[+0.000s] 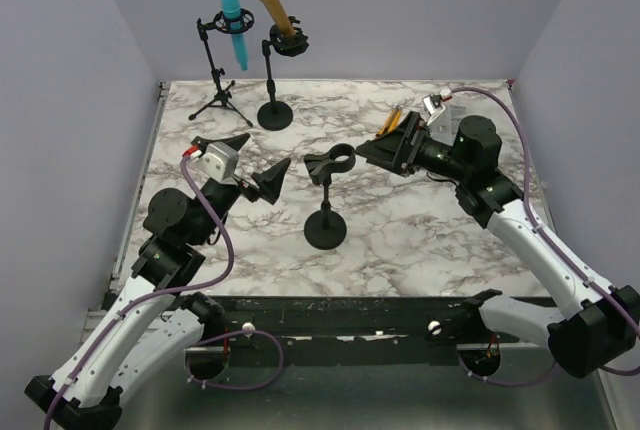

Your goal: Remove the microphone from the stand

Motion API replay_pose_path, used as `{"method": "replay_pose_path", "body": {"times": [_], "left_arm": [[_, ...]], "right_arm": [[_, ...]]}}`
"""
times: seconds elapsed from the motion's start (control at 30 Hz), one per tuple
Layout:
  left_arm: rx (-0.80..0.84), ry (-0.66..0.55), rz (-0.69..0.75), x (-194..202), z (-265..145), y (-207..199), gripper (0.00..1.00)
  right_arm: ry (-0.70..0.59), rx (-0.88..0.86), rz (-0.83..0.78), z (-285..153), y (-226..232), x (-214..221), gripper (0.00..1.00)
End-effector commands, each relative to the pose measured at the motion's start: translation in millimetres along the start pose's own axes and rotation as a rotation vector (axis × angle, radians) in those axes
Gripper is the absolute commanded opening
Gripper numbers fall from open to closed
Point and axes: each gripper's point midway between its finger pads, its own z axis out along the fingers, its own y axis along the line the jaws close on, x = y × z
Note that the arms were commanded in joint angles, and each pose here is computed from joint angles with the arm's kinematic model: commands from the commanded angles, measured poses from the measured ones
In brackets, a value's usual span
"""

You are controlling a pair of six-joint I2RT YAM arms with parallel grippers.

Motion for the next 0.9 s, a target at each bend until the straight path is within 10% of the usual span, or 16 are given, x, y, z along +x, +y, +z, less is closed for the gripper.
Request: {"method": "replay_pose_path", "body": {"times": [0.0,0.33,0.87], "left_arm": [[-0.108,-0.021,-0.005,-2,1,18,0.99],[-0.055,-0.015,-0.025,-2,4,8,0.99],[-0.028,-0.009,-0.017,0,5,4,0.99]], "right_arm": [[0.03,-0.087,0.014,12,32,6,1.0],[0.074,-0.097,0.047,44,36,25,1.0],[0.15,0.068,0.139,53,-28,58,0.58]]}}
